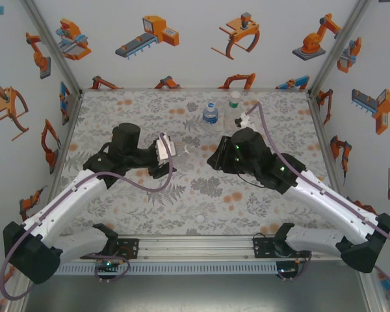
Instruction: Screw on the bottle caps
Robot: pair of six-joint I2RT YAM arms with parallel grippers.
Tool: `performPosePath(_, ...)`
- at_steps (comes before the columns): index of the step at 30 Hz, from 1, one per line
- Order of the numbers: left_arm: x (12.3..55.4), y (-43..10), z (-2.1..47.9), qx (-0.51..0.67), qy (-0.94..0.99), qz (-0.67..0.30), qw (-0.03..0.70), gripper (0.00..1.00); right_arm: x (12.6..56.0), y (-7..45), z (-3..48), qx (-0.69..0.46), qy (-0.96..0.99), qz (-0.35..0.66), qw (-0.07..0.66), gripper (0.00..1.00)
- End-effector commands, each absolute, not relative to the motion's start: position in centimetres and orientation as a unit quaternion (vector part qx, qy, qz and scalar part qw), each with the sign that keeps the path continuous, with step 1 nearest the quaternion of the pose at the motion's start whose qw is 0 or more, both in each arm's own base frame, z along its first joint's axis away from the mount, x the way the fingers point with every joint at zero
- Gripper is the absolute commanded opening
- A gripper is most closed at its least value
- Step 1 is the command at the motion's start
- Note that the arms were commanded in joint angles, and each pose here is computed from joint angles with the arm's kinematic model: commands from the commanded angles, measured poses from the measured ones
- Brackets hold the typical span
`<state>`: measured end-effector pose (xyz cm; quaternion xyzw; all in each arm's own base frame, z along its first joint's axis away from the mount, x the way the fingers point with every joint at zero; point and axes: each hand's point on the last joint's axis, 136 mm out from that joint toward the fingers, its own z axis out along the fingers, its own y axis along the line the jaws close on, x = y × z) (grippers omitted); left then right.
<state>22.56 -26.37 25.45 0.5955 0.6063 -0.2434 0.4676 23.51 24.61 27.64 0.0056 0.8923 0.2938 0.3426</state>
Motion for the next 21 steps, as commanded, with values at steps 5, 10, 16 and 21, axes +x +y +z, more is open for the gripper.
performPosePath(5, 26.8, -24.5, 29.3, 0.494, 0.655, -0.253, 0.513, 0.00, 20.1, 25.9, 21.1, -0.074, 0.936, 0.222, 0.261, 0.37)
performPosePath(10, 29.8, -21.7, 30.8, 0.411, 0.702, -0.255, 0.523, 0.00, 18.0, 28.9, 16.8, -0.132, 0.946, 0.195, 0.224, 0.38)
performPosePath(16, 30.5, -20.3, 31.5, 0.386, 0.714, -0.242, 0.531, 0.00, 16.0, 31.6, 11.7, -0.195, 0.953, 0.143, 0.183, 0.44)
performPosePath(21, 30.4, -19.9, 32.0, 0.369, 0.723, -0.242, 0.532, 0.00, 14.8, 31.9, 7.9, -0.223, 0.957, 0.112, 0.148, 0.49)
